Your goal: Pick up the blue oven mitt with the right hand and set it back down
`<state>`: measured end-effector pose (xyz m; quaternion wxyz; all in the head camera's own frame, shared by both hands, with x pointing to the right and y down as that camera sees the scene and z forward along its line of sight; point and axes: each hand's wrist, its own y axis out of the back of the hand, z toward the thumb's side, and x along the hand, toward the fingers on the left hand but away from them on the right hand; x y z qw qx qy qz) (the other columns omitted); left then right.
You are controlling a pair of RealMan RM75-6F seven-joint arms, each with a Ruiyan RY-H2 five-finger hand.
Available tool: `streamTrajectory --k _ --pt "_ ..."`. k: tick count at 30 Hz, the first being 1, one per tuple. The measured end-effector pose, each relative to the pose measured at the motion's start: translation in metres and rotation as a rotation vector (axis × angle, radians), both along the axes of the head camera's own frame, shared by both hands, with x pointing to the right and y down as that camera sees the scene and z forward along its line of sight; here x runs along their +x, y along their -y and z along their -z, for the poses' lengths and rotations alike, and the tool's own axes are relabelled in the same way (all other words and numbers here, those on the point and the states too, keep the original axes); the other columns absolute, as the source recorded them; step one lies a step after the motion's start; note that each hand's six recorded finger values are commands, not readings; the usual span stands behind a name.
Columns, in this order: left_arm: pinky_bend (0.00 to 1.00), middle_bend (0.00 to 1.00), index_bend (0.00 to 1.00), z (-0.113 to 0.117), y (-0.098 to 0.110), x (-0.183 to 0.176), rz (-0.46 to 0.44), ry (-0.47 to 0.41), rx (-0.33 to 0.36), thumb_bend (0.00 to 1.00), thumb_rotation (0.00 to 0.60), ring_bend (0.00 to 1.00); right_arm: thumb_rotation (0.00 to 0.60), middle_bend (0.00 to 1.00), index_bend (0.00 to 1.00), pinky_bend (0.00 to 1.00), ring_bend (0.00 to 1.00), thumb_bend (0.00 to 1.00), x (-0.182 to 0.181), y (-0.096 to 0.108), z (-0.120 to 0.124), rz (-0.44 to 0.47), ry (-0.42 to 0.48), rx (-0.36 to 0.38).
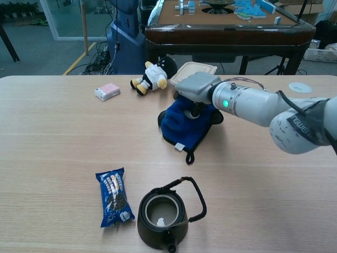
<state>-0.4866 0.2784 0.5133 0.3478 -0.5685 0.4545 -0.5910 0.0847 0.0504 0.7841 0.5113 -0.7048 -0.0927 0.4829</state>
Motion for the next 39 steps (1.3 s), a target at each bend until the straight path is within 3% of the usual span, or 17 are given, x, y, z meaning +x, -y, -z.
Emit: streamTrajectory --k 7,10,12,15,17,19,22,25,32,39 --pt "0.26 0.32 0.39 0.001 -0.001 0.000 0.000 -0.003 0.002 0.30 0.600 0.26 0.600 0.57 0.68 0.70 0.53 0.62 0.029 0.012 0.024 -0.060 0.067 0.009" --pt "0.26 0.32 0.39 0.002 -0.001 0.000 -0.001 -0.005 0.005 0.30 0.600 0.26 0.600 0.52 0.65 0.69 0.50 0.60 0.050 0.016 0.033 -0.084 0.065 0.008" --pt "0.26 0.32 0.39 0.002 -0.001 0.000 -0.001 -0.004 0.004 0.30 0.600 0.26 0.600 0.47 0.57 0.65 0.46 0.58 0.064 0.015 0.036 -0.102 0.057 -0.002" --pt "0.26 0.32 0.39 0.000 0.000 0.001 -0.005 -0.005 -0.001 0.30 0.600 0.26 0.600 0.33 0.33 0.52 0.34 0.48 0.084 0.013 0.039 -0.132 0.039 -0.027" --pt "0.26 0.32 0.39 -0.001 0.001 0.002 -0.009 -0.006 -0.002 0.30 0.600 0.26 0.600 0.18 0.12 0.39 0.21 0.29 0.093 0.010 0.040 -0.149 0.030 -0.049" --pt "0.26 0.32 0.39 -0.002 0.001 0.004 -0.013 -0.007 -0.004 0.30 0.600 0.26 0.600 0.08 0.01 0.31 0.13 0.14 0.099 0.007 0.041 -0.166 0.029 -0.074" --pt "0.26 0.32 0.39 -0.003 0.002 0.005 -0.016 -0.007 -0.006 0.30 0.600 0.26 0.600 0.04 0.00 0.29 0.11 0.06 0.104 0.003 0.046 -0.175 0.039 -0.082" --pt "0.26 0.32 0.39 -0.004 0.003 0.006 -0.016 -0.006 -0.008 0.30 0.600 0.26 0.600 0.04 0.00 0.29 0.10 0.05 0.111 0.006 0.054 -0.187 0.054 -0.057" --pt "0.26 0.32 0.39 -0.007 0.006 0.006 -0.019 -0.011 -0.009 0.30 0.600 0.26 0.600 0.23 0.05 0.29 0.15 0.05 0.146 0.010 0.084 -0.247 0.090 0.025" --pt "0.26 0.32 0.39 -0.011 0.008 0.005 -0.023 -0.016 -0.018 0.30 0.600 0.26 0.600 0.25 0.10 0.29 0.16 0.05 0.208 -0.007 0.122 -0.327 0.074 0.087"
